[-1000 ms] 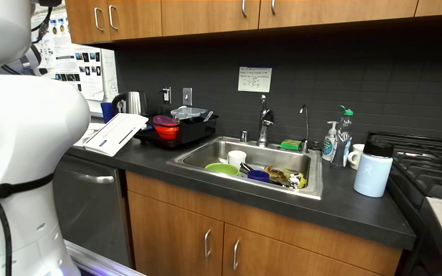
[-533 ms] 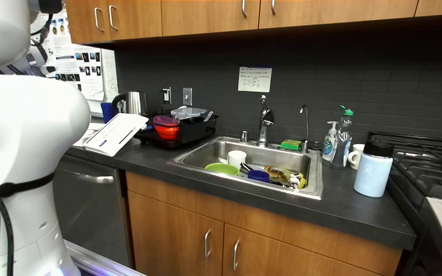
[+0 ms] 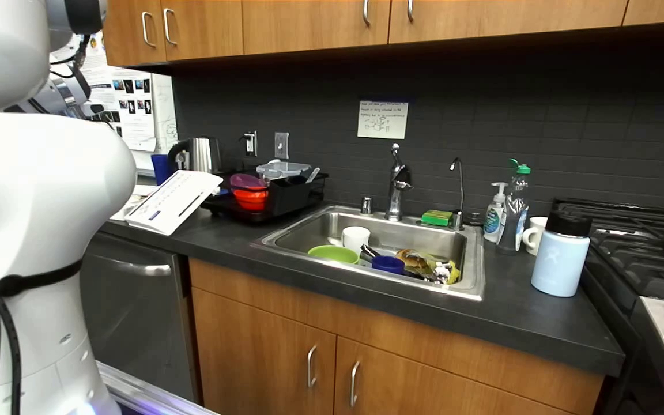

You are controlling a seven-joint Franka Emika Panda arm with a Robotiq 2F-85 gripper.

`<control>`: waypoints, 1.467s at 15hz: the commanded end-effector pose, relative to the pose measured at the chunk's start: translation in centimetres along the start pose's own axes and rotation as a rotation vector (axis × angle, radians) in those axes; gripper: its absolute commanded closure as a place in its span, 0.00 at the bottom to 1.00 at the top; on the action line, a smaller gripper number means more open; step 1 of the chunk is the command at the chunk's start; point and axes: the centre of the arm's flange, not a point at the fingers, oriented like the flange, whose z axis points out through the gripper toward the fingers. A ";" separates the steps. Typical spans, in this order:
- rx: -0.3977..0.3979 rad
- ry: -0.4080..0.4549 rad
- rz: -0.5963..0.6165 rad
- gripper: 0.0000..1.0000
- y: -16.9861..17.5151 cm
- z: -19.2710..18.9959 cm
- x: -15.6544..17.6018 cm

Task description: Pick up the white packet on the counter and then put it in the white box on the left

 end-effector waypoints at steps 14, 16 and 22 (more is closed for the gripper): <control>-0.055 -0.049 0.004 0.99 -2.0 4.4 -0.3; -0.053 -0.048 0.000 0.99 -2.0 4.4 -0.1; -0.048 -0.035 -0.027 0.49 -2.2 4.2 -0.1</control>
